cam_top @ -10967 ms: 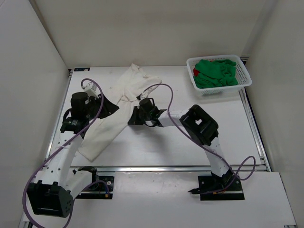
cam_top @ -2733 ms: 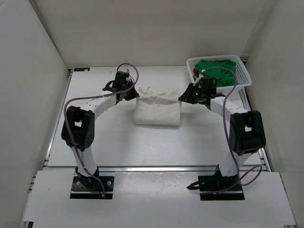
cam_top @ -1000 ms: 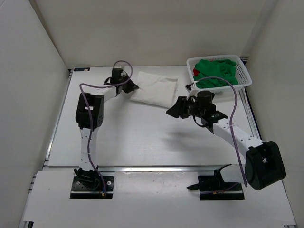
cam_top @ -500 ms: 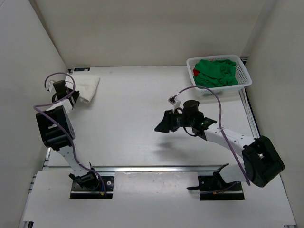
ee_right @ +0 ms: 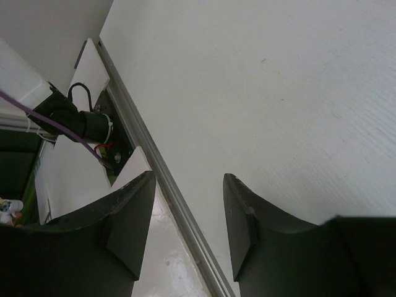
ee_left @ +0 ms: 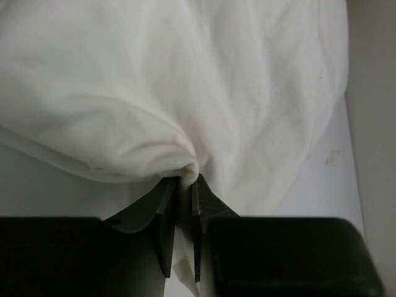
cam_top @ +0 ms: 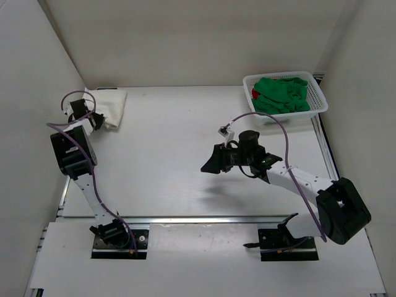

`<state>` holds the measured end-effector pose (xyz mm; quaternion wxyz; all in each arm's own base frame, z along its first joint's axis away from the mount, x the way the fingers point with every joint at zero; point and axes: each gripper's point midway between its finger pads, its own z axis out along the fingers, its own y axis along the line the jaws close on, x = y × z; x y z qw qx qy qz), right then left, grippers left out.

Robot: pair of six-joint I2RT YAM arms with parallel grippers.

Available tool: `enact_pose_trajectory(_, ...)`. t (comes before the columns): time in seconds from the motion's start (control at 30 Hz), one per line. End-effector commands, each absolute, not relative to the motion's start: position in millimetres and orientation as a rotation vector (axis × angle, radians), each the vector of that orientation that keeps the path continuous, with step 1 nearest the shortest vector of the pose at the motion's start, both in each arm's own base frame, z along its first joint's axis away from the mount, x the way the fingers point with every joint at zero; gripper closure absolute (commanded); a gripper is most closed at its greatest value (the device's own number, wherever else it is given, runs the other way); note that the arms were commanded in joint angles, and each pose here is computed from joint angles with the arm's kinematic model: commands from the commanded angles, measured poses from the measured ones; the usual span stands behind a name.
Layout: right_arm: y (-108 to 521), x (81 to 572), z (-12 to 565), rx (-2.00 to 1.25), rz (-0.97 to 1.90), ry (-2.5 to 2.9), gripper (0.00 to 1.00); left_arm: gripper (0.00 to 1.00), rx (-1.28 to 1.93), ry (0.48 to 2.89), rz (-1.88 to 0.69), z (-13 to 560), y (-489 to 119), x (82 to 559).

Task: Fold and stack the t-shirts
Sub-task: Put the neatly folded tshirt into the corner of the board with the left arm, then grab crumpled tshirt from bin with the right arm

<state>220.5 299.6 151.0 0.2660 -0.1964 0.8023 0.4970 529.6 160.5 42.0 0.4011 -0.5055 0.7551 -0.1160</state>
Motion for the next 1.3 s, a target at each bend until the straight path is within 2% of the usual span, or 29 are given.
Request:
enact_pose_trajectory(0.0,296.3,232.1,171.7,-0.533,1.320,2.089,0.54,0.74,-1.215,1.920,-0.305,70.3,169.7,552.1)
enact_pose_trajectory(0.07,295.2,237.6,170.3,-0.514,1.304,2.091,0.53,0.66,-1.199,1.915,-0.345,73.2,160.1,546.9)
enact_pose_trajectory(0.1,293.7,239.4,171.8,-0.500,1.304,2.086,0.52,0.56,-1.202,1.895,-0.365,75.1,160.3,542.8)
enact_pose_trajectory(0.13,292.6,244.8,172.3,-0.490,1.298,2.078,0.50,0.31,-1.192,1.870,-0.381,77.8,152.1,534.6)
enact_pose_trajectory(0.17,292.5,248.1,172.2,-0.476,1.291,2.075,0.47,0.23,-1.176,1.855,-0.387,82.5,144.8,526.1)
enact_pose_trajectory(0.2,289.5,259.1,168.7,-0.430,1.248,2.084,0.46,0.10,-1.183,1.837,-0.376,83.7,144.5,516.9)
enact_pose_trajectory(0.23,284.1,274.3,172.3,-0.368,1.206,2.059,0.42,0.01,-1.169,1.838,-0.360,87.0,141.1,514.9)
enact_pose_trajectory(0.33,279.7,303.1,164.8,-0.301,1.151,2.086,0.43,0.01,-1.154,1.837,-0.333,99.3,130.7,501.4)
enact_pose_trajectory(0.37,279.4,315.1,162.4,-0.285,1.115,2.099,0.47,0.01,-1.158,1.836,-0.328,100.7,128.1,492.9)
enact_pose_trajectory(0.43,278.0,332.7,168.2,-0.273,1.074,2.089,0.64,0.01,-1.128,1.815,-0.325,111.7,117.2,483.0)
enact_pose_trajectory(0.47,277.3,344.3,175.3,-0.257,1.050,2.071,0.85,0.01,-1.106,1.810,-0.322,118.6,109.2,475.3)
enact_pose_trajectory(0.5,274.0,351.2,171.8,-0.243,1.030,2.087,1.00,0.01,-1.066,1.807,-0.327,128.9,96.6,470.0)
enact_pose_trajectory(0.63,231.7,410.5,202.7,-0.130,0.843,2.011,1.00,0.01,-0.877,1.807,-0.376,161.6,34.9,459.8)
enact_pose_trajectory(0.67,210.6,431.4,211.1,-0.073,0.754,1.991,1.00,0.01,-0.801,1.819,-0.436,169.0,-0.1,453.7)
enact_pose_trajectory(0.77,159.1,471.2,219.5,0.051,0.640,2.010,1.00,0.11,-0.572,1.883,-0.577,184.3,-100.3,433.6)
enact_pose_trajectory(0.83,115.6,492.0,223.3,0.106,0.590,1.993,1.00,0.20,-0.368,1.932,-0.691,187.2,-177.9,402.0)
enact_pose_trajectory(1.0,26.9,536.2,237.5,0.212,0.443,1.999,1.00,0.32,0.042,2.084,-0.874,148.5,-294.6,309.3)
enact_pose_trajectory(1.07,3.4,551.3,235.2,0.232,0.360,1.993,0.94,0.34,0.172,2.139,-0.906,135.0,-320.6,276.5)
enact_pose_trajectory(1.13,-24.6,566.6,222.2,0.245,0.243,2.015,0.83,0.33,0.288,2.173,-0.948,124.4,-339.1,242.5)
enact_pose_trajectory(1.2,-41.9,577.6,195.7,0.265,0.181,2.083,0.69,0.33,0.316,2.203,-1.005,114.8,-337.4,224.9)
enact_pose_trajectory(1.27,-54.4,591.0,201.6,0.249,0.146,2.061,0.60,0.33,0.292,2.207,-1.048,112.7,-330.3,221.7)
